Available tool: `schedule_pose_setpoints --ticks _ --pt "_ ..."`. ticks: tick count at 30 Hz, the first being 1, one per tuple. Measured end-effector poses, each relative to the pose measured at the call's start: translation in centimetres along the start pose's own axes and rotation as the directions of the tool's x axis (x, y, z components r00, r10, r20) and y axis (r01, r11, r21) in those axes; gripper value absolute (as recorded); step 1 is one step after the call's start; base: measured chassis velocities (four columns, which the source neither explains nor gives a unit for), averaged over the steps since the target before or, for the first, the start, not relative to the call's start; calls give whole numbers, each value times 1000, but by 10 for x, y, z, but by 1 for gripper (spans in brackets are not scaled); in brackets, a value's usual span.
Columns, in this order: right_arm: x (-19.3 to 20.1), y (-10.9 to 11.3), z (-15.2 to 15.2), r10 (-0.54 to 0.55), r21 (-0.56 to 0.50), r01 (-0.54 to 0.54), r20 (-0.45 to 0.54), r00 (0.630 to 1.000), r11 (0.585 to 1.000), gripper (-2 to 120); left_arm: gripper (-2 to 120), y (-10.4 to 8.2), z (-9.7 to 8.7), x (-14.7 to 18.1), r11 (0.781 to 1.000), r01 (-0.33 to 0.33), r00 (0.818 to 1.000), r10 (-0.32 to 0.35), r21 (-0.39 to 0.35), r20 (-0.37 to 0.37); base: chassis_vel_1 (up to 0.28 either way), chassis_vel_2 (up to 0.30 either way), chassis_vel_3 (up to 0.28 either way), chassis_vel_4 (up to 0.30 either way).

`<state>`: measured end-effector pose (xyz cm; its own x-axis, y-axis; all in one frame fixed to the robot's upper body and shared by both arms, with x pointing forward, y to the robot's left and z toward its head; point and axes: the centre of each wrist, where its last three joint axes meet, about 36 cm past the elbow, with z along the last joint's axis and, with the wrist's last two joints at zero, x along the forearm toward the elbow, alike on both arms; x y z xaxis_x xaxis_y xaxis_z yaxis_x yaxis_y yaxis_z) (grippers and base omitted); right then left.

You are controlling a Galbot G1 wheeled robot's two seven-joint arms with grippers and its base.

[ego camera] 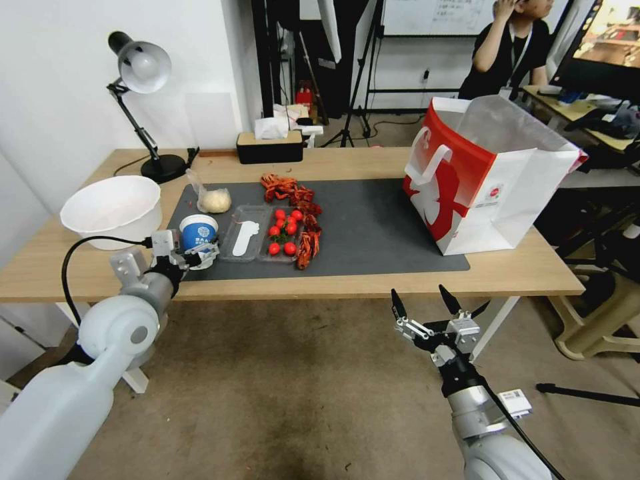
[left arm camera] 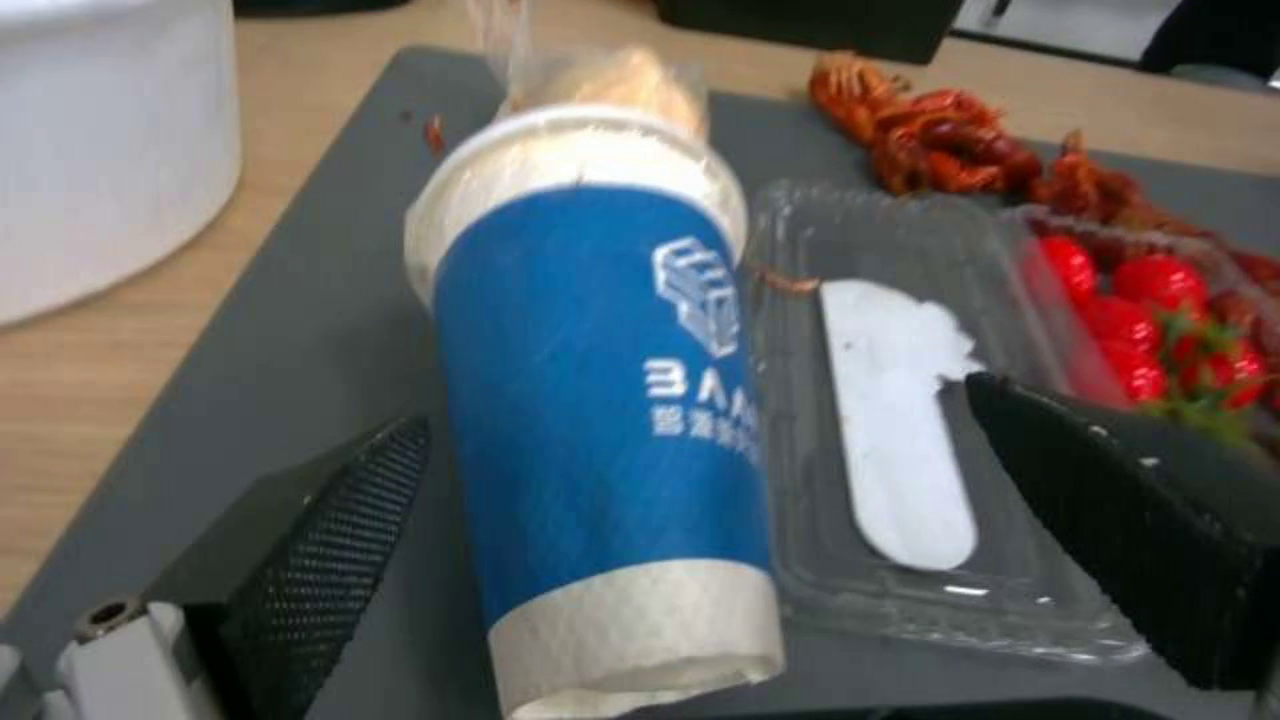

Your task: Pick up the trash from the table and place it into the takeout bag.

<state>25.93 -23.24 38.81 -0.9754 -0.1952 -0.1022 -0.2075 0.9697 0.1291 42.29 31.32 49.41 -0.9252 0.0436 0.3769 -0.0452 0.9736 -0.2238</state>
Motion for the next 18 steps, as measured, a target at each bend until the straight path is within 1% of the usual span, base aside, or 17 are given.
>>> schedule_pose_setpoints --ticks 8,18 --pt "1 -3 5 7 7 -7 -1 1000 1000 100 100 4 5 -17 999 45 999 -45 20 -19 0 0 0 0" --pt "2 -2 6 9 10 -9 -1 1000 1000 100 100 4 5 -25 998 61 998 -60 20 -19 0 0 0 0"
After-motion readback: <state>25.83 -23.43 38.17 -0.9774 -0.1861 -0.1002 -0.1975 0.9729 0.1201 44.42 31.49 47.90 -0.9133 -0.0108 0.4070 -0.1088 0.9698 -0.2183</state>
